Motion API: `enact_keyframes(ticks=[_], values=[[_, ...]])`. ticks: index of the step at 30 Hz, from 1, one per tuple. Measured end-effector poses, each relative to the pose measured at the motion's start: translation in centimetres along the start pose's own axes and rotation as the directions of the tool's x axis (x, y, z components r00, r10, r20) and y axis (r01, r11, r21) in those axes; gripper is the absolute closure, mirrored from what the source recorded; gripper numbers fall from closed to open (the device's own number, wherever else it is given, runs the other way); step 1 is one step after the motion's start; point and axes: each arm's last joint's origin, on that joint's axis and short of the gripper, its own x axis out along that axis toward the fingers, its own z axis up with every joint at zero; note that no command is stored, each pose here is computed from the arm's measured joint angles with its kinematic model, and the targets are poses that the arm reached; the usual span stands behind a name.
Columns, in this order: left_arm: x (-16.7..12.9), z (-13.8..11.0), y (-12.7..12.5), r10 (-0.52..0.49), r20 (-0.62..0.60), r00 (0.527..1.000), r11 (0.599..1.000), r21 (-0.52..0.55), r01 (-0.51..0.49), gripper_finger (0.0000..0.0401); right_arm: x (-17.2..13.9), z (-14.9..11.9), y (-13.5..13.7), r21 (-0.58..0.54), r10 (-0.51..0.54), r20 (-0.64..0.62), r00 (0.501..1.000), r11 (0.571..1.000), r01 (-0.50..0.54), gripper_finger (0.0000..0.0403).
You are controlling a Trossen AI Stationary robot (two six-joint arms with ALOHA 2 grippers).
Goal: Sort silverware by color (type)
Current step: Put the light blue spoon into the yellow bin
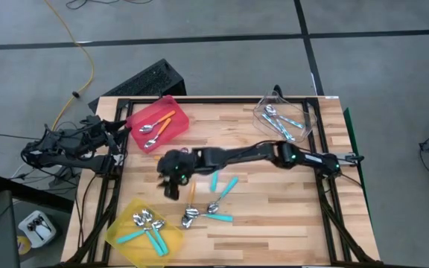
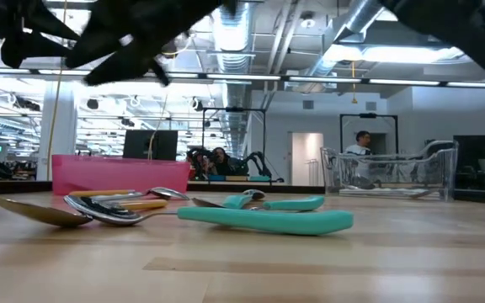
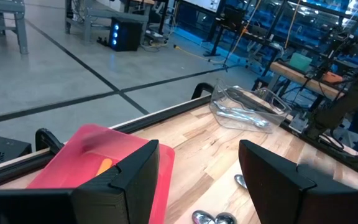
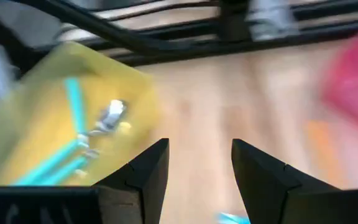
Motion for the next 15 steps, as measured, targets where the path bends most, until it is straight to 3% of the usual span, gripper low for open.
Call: enact_keyframes(ticks=[5,10,15], values=[[0.0,0.0,0.0,0.0,0.0,1.0,1.0,0.0,0.0,0.0196,-3.7,0.6,-1.3,-0.066,-0.266,-0.111,0.957,0.963,0.26,0.0205],[0.0,0.0,0.0,0.0,-0.001,1.0,1.0,0.001,0.0,0.0196,-7.6,0.1,-2.6,-0.115,-0.38,-0.307,0.873,0.925,0.362,0.0205],[0.0,0.0,0.0,-0.001,-0.001,1.0,1.0,0.0,0.001,0.0196,-12.4,-0.5,-2.0,-0.21,-0.47,-0.464,0.751,0.882,0.422,0.0205]])
